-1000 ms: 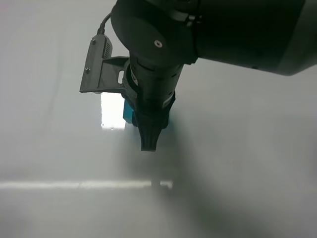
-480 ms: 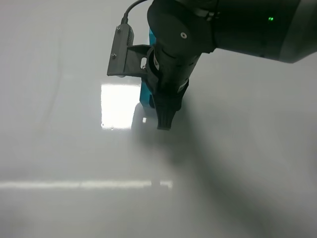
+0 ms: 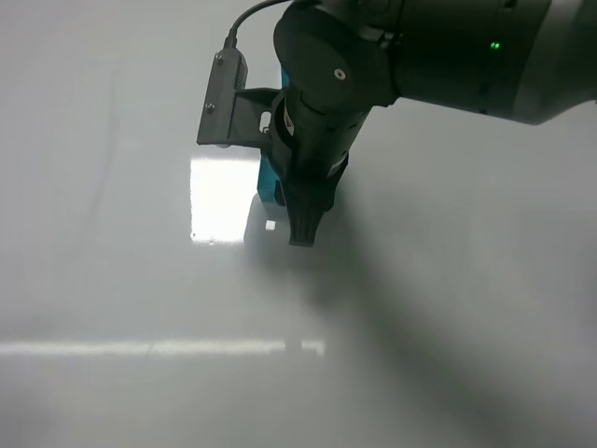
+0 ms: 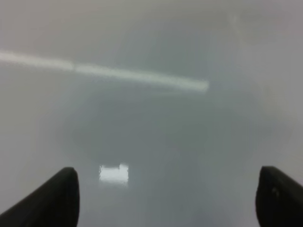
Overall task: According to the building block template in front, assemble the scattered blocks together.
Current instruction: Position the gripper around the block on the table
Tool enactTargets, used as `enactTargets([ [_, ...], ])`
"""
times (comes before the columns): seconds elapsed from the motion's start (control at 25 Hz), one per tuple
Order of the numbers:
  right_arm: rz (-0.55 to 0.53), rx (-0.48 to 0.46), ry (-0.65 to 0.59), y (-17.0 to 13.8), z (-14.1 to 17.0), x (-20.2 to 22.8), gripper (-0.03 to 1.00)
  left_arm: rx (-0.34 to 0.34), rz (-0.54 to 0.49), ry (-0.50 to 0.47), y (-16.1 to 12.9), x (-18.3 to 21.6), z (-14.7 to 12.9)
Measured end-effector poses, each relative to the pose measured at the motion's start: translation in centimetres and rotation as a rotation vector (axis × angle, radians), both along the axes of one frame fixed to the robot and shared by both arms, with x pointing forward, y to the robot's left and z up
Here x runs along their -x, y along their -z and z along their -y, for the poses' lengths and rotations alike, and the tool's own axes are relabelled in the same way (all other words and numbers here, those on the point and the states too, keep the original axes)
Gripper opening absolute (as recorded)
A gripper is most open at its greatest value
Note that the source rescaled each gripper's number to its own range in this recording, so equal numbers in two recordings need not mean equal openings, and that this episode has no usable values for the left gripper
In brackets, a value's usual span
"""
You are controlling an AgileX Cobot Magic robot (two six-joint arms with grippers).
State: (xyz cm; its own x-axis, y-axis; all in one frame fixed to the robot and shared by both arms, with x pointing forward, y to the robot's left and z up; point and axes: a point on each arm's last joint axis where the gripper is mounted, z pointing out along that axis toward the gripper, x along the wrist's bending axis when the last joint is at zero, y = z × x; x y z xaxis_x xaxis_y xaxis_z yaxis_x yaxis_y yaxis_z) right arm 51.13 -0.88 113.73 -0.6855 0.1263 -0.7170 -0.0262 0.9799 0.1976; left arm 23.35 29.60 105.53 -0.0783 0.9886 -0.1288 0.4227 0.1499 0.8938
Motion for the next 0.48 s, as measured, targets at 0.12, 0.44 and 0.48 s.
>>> enactTargets([
  [0.12, 0.001, 0.000, 0.001, 0.04, 0.01, -0.06, 0.00, 0.000, 0.000, 0.000, 0.00, 0.00, 0.00],
  [0.44, -0.005, -0.018, 0.020, 0.08, 0.00, -0.07, 0.06, 0.000, 0.000, 0.000, 0.00, 0.00, 0.00],
  [0.48, -0.005, -0.020, 0.021, 0.08, 0.00, -0.07, 0.13, 0.000, 0.000, 0.000, 0.00, 0.00, 0.00],
])
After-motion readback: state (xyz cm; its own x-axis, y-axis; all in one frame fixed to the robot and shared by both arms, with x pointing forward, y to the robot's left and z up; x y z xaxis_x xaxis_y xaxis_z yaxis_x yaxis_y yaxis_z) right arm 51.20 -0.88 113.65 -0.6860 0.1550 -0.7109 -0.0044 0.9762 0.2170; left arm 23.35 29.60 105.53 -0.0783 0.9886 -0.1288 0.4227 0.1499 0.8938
